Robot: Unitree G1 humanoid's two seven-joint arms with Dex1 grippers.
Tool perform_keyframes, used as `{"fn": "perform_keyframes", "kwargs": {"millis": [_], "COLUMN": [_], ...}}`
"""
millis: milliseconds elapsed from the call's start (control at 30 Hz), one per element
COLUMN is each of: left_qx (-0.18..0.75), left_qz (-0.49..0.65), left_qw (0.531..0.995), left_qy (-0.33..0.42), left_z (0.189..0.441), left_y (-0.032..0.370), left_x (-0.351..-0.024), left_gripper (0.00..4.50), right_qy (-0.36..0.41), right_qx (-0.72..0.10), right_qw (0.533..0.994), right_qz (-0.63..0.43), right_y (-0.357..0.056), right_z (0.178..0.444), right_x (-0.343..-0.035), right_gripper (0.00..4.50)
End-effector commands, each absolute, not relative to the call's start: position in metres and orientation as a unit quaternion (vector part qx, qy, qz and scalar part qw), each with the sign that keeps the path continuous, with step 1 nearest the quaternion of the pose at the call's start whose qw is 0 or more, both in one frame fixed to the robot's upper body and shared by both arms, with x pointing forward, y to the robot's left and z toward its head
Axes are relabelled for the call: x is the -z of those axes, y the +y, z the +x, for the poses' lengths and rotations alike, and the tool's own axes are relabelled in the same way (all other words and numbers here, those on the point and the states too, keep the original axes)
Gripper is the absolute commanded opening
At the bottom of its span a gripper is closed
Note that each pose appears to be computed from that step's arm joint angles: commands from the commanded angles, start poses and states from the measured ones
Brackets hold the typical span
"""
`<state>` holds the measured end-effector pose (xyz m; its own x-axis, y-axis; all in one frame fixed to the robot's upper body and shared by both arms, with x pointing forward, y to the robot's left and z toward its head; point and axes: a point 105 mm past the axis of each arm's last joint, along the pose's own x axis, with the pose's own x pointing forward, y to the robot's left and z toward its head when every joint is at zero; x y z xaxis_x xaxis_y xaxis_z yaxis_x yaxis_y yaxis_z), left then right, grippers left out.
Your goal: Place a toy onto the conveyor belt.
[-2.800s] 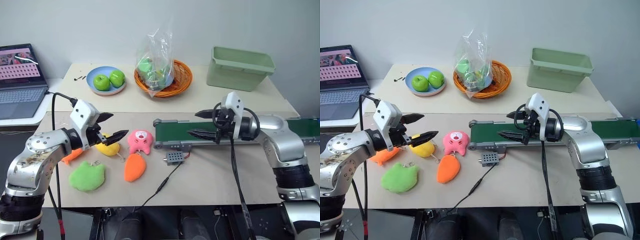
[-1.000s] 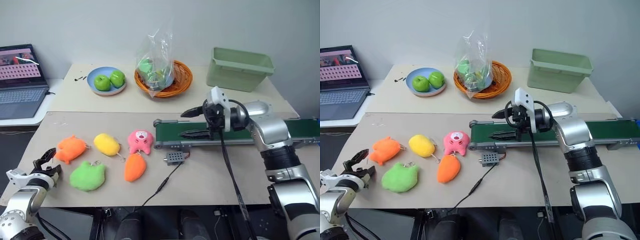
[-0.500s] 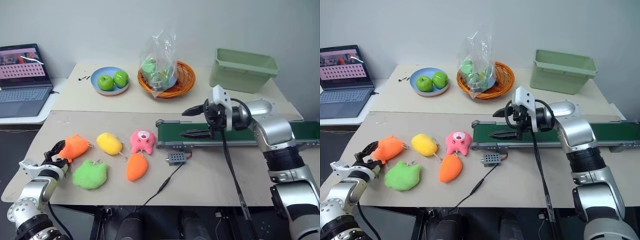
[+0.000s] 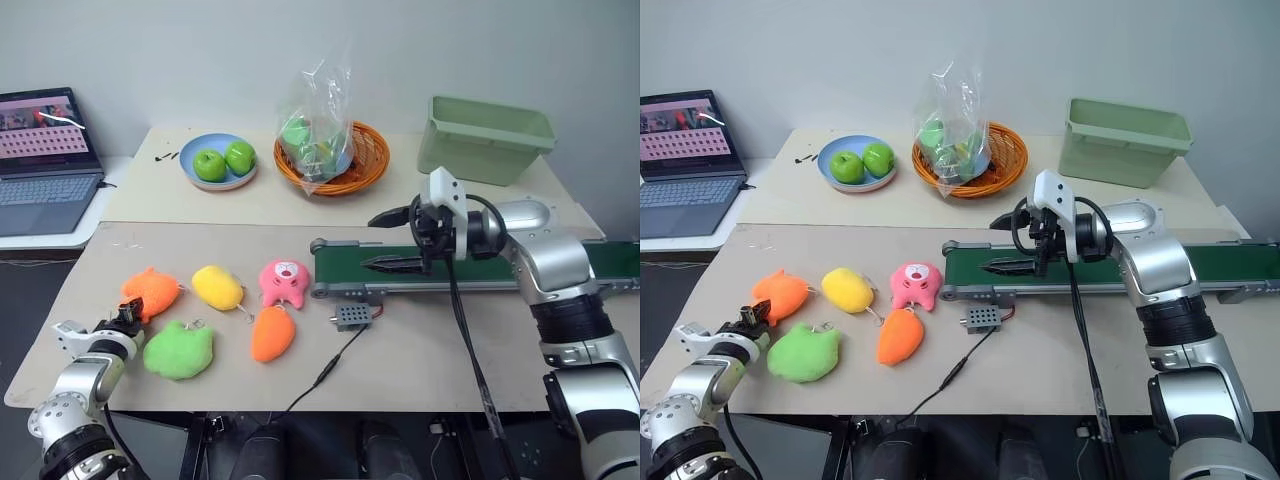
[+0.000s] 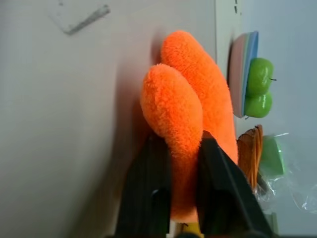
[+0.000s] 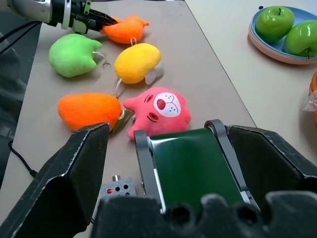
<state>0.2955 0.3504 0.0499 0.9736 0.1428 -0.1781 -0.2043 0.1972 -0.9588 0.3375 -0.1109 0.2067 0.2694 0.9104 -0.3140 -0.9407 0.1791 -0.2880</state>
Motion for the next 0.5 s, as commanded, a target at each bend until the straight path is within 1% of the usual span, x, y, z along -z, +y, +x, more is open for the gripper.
{"fn": "perform_keyframes", "kwargs": {"millis": [33,100,167,300,333,367,433,467,500], "left_qx": [-0.014,0.029,0.050,0.045,0.036,0.030,0.038,0.051,0.073], "left_qz": [-0.605,-0.545,-0.495,-0.347,-0.271,-0.217,-0.029,0.074,0.159], "left_qw": [0.792,0.829,0.856,0.920,0.945,0.958,0.991,0.990,0.978], "left_qy": [-0.081,-0.123,-0.141,-0.179,-0.180,-0.183,-0.125,-0.109,-0.117], "left_z": [0.297,0.289,0.283,0.276,0.281,0.283,0.305,0.317,0.327], "left_y": [0.349,0.346,0.342,0.335,0.329,0.325,0.298,0.282,0.262], "left_x": [-0.112,-0.149,-0.172,-0.220,-0.234,-0.244,-0.248,-0.249,-0.256], "left_gripper": [0.01,0.01,0.01,0.01,0.01,0.01,0.01,0.01,0.01], "right_qy": [0.008,0.007,0.006,0.003,0.002,0.002,0.000,-0.002,-0.004], "right_qx": [-0.595,-0.595,-0.595,-0.594,-0.593,-0.593,-0.593,-0.594,-0.595], "right_qw": [0.770,0.770,0.771,0.772,0.773,0.773,0.774,0.773,0.772], "right_qz": [-0.229,-0.229,-0.228,-0.225,-0.225,-0.225,-0.223,-0.222,-0.222], "right_y": [-0.112,-0.112,-0.111,-0.111,-0.112,-0.112,-0.110,-0.109,-0.107], "right_z": [0.337,0.338,0.339,0.340,0.341,0.341,0.343,0.344,0.344], "right_x": [-0.219,-0.219,-0.220,-0.221,-0.222,-0.222,-0.222,-0.221,-0.221], "right_gripper": [4.50,4.50,4.50,4.50,4.50,4.50,4.50,4.50,4.50]}}
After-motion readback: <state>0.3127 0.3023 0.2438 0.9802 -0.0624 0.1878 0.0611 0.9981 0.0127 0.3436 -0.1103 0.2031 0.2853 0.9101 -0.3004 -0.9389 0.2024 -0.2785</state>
